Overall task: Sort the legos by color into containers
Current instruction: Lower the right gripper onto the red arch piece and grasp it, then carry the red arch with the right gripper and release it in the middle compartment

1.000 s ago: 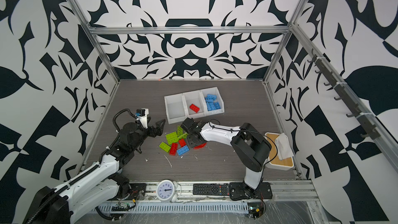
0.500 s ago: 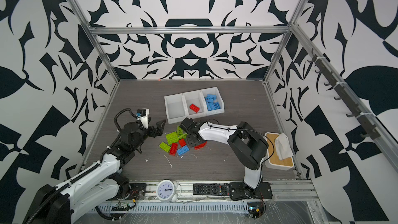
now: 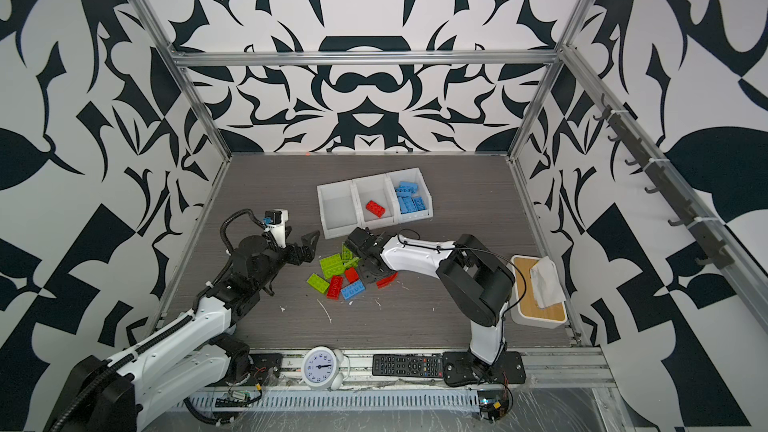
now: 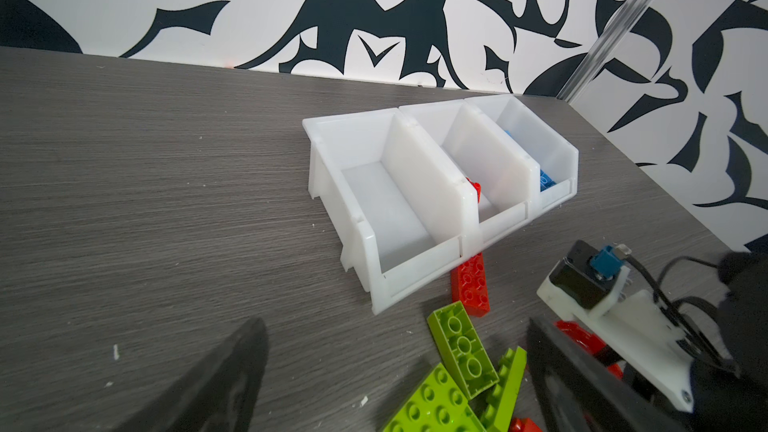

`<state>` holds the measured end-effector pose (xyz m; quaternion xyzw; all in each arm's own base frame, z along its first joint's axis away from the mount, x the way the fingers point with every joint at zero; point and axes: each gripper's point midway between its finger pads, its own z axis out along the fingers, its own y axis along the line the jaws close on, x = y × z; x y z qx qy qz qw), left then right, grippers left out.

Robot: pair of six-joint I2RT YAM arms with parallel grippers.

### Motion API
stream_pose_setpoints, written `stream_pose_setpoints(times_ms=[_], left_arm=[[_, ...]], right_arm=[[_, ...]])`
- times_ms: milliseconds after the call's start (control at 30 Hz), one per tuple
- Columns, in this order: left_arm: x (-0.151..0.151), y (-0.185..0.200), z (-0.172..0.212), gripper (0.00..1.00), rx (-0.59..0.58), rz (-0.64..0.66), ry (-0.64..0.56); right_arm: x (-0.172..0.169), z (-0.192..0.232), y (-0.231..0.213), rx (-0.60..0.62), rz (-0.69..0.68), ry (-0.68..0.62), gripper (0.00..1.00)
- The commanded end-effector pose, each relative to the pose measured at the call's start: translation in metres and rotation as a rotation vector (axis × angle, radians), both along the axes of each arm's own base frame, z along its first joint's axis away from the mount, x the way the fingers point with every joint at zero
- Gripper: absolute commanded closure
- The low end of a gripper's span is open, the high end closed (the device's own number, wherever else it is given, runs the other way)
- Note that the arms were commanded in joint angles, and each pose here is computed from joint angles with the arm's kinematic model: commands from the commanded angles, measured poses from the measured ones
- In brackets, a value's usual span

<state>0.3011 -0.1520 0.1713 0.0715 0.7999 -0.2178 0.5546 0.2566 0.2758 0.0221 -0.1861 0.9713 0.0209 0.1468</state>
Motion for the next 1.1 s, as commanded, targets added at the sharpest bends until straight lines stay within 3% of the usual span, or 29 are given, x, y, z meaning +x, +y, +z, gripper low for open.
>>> stream_pose_setpoints(times_ms=[0,233,500,767,1067], left_arm=[[-0.001,-0.001,0.005,0.01,-0.005,-0.005,-0.015],[-0.001,-0.001,0.006,0.01,-0.009,-0.006,-0.018],[-0.002,-0.001,0.006,0.01,-0.015,-0.008,-0.017],[-0.001,-0.003,0.004,0.01,-0.013,-0.017,-0.008],[-0.001,-0.001,0.004,0.01,-0.006,-0.007,-0.014]], right_arm=[[0.003,0.02,0.006,0.058,0.006,-0.048,0.68],[0.004,0.048,0.013,0.138,0.053,-0.081,0.7],[0.029,0.096,-0.002,0.22,0.056,-0.171,0.72],[0.078,0.161,-0.019,0.299,0.088,-0.305,0.74],[0.144,0.186,-0.025,0.36,0.101,-0.372,0.73]])
